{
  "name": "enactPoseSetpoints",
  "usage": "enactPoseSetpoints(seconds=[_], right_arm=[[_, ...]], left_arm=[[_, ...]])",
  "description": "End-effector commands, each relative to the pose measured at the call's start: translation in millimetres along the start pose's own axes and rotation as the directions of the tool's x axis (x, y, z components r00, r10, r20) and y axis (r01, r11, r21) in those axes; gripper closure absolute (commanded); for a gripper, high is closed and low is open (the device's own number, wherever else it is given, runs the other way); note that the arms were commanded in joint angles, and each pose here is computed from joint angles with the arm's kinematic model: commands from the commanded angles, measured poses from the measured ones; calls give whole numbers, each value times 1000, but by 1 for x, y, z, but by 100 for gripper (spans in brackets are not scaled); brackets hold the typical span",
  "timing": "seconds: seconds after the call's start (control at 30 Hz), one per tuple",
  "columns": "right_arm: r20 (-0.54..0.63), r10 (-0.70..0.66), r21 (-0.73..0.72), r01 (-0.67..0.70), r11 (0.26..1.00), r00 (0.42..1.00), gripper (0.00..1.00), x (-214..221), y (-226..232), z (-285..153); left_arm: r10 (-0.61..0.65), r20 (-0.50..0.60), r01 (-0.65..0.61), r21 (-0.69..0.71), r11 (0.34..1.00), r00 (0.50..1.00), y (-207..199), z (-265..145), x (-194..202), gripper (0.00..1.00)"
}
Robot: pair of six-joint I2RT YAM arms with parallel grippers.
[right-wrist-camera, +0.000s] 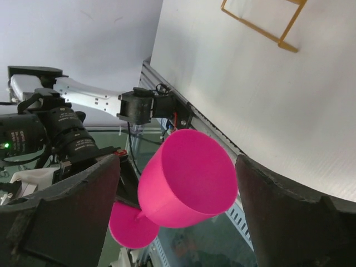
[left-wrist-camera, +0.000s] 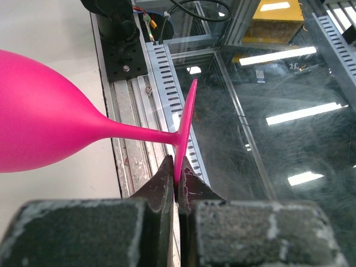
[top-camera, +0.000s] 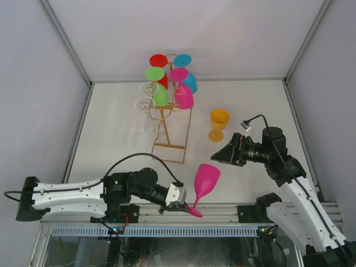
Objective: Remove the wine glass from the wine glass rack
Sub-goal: Place the wine glass at the center of the board.
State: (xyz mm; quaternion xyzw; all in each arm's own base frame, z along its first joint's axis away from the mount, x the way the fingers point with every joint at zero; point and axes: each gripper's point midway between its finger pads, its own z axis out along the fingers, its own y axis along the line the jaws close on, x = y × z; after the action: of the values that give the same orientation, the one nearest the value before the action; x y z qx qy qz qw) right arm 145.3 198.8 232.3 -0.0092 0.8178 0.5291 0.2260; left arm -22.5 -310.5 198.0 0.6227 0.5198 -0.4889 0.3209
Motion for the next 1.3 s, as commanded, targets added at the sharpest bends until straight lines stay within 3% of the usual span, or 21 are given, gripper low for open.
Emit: enactPoseSetpoints(seconds=[0.0, 0.27, 0.6, 0.83, 1.0, 1.1, 1.27], right_arm=[[-48, -24, -103, 19, 995, 999, 16, 2, 21, 2], [-278, -39, -272, -39, 961, 960, 23, 26, 42, 13], [-310, -130, -349, 15, 937, 942, 31, 39, 58, 12], [-321, -138, -370, 10, 929, 937, 27, 41, 64, 10], [-352, -159, -435, -11, 900, 922, 25, 39, 85, 6], [-384, -163, -393, -1, 919, 909, 25, 43, 81, 12], [-420, -187, -401, 3, 916, 888, 34, 50, 85, 24]], left_arm=[[81, 14, -81, 1, 997, 997, -1, -8, -4, 100], [194, -47, -198, -83, 977, 980, 14, -23, 10, 100], [180, -105, -197, -181, 963, 978, 27, -39, 30, 100], [166, -86, -180, -191, 965, 982, 25, -43, 32, 100], [200, -196, -239, -200, 950, 960, 28, -62, 48, 100], [235, -181, -275, -244, 930, 955, 33, -70, 38, 100], [239, -173, -279, -265, 923, 956, 36, -72, 36, 100]])
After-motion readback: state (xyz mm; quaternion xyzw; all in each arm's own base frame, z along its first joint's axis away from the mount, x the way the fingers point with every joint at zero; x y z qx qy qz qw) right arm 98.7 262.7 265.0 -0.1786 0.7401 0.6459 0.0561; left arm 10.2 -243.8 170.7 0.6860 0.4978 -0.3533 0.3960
